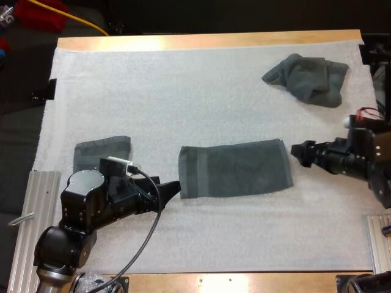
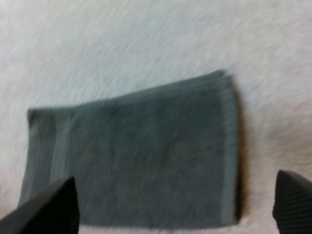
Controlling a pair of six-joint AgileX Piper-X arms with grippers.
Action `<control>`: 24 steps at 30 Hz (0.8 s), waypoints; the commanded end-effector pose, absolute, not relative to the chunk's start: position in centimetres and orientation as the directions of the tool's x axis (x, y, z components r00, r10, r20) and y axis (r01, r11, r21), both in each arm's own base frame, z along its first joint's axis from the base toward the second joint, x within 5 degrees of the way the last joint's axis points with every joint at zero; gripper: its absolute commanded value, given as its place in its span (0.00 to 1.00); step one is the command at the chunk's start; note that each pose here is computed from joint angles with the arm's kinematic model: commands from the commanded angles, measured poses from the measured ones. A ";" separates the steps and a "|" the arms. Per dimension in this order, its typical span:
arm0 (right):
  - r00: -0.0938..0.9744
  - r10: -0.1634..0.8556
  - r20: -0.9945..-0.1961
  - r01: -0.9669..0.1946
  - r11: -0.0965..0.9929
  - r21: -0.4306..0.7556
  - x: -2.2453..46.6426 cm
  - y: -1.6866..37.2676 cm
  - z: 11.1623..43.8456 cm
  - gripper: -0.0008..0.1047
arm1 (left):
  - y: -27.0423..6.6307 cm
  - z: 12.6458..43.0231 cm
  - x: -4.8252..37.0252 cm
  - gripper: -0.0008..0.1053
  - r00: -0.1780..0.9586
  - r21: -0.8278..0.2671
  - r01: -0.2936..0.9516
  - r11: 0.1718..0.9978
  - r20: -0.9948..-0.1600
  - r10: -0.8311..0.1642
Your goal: Pick towel from pile, fold and stack
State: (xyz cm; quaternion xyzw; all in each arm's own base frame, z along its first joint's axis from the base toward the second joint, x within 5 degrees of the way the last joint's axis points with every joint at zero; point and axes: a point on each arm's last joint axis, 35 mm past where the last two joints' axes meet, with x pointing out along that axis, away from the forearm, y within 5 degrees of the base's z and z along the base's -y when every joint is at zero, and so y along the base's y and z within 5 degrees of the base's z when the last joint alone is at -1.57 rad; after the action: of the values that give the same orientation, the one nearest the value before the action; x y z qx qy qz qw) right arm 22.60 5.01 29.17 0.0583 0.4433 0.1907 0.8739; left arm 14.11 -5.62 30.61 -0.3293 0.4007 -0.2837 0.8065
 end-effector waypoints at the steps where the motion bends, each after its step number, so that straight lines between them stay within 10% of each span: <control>1: 0.567 0.377 -0.732 -0.278 0.925 0.260 22.8 4.5 29.8 0.75 | -5.7 31.1 14.1 0.62 0.524 -0.767 0.209 0.606 -0.435 -0.732; 24: 0.306 0.423 -0.853 -0.262 0.898 0.352 28.9 4.2 19.5 0.75 | -5.7 31.1 14.1 0.62 0.513 -0.776 0.209 0.595 -0.431 -0.742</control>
State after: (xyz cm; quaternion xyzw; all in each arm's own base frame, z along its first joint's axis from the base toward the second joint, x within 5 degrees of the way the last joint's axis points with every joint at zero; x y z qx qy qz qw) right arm 28.69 4.29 19.34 0.0770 0.5562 0.2071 0.8012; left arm 14.14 -5.67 30.72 -0.3378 0.4003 -0.2878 0.8018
